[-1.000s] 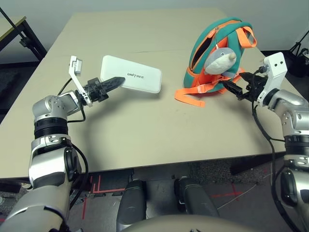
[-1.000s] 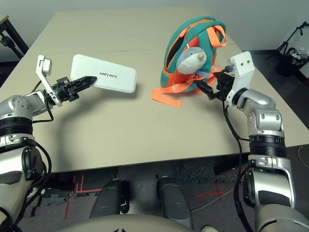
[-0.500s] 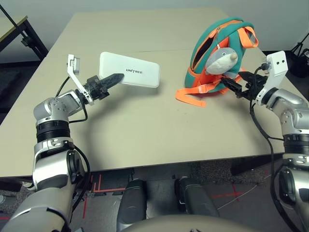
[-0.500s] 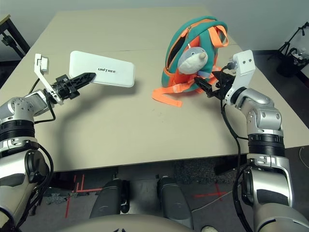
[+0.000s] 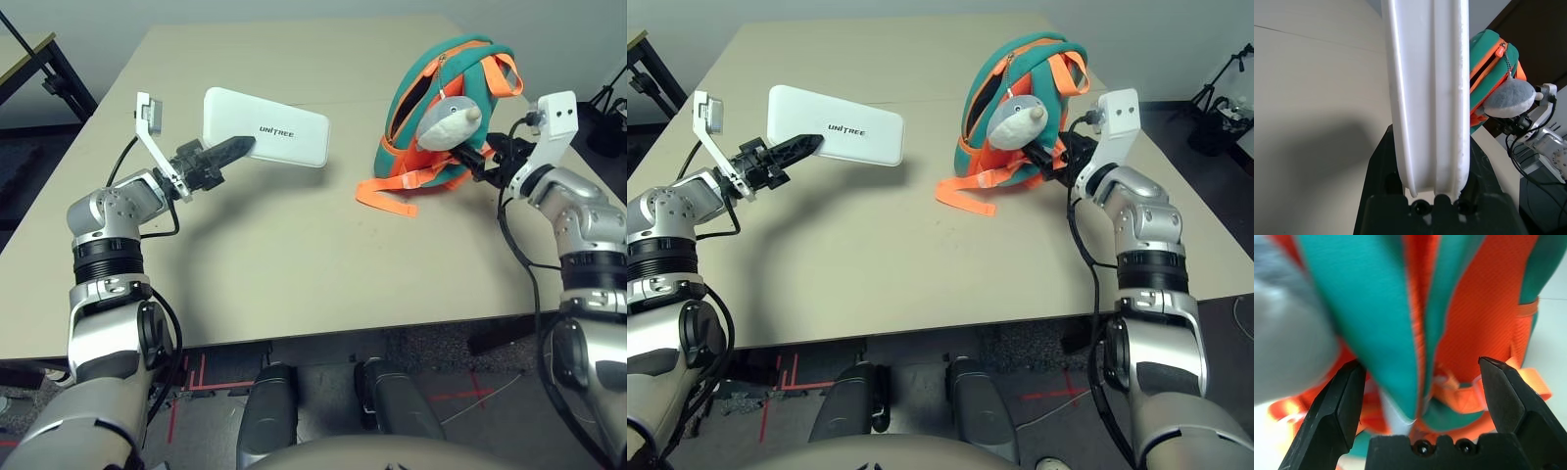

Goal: Put the pencil case into the backpack and zip it.

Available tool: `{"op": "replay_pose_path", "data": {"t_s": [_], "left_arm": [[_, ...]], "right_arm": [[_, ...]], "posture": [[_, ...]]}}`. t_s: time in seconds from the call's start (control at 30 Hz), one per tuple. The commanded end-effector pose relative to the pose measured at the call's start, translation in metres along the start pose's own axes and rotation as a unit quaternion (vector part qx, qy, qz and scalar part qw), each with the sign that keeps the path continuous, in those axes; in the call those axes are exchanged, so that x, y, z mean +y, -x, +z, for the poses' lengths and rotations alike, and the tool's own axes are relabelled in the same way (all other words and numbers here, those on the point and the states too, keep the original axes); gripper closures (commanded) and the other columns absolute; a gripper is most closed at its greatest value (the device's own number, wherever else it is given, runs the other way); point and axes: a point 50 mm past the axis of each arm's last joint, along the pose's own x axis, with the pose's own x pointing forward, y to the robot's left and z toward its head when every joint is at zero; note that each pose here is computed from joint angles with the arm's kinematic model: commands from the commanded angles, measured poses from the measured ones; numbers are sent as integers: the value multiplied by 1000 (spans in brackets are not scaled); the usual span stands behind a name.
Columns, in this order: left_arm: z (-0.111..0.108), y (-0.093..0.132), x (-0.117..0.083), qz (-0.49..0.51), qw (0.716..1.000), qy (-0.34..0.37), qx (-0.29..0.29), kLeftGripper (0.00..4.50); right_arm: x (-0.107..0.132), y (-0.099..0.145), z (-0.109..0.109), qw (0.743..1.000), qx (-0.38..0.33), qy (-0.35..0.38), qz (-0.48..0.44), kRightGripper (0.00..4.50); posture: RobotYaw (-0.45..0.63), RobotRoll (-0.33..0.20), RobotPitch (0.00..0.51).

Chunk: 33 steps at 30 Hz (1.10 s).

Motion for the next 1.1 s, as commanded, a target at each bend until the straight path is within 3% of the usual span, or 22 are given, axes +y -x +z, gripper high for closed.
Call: {"op": "replay_pose_path", "data": {"t_s": [0.03,0.17,0.23,0.3,0.5,0.6,0.8,1.1], "left_arm": [[12,-3,-12,-25,999,-22,-17,3404],[14,-4,-14,-28,999,-27,-18,3404],[15,-4,-15,-29,999,-28,-18,3404],[17,-4,-15,-30,999,-31,-20,3404],[20,-2,-14,-25,998,-39,-30,3404],[22,-1,-13,-21,998,-41,-34,3404],[24,1,-11,-17,998,-43,-40,3404],[36,6,-14,-21,997,-57,-46,3404]], "right_arm": [[-2,-8,-7,1000,5,-3,-6,0],[1,-17,-11,1000,3,-17,-4,0],[2,-20,-12,1000,1,-22,-1,385],[6,-23,-13,1000,-1,-29,9,908],[13,-26,-7,999,-19,-32,40,3245],[18,-25,0,997,-34,-29,69,4166],[40,-13,22,986,-70,-23,151,4258],[89,33,46,963,-74,-41,257,4260]], "posture": [[-79,0,64],[-72,0,58],[-72,0,57],[-69,0,54],[-72,0,54],[-74,0,54],[-80,0,53],[-92,0,57]]}}
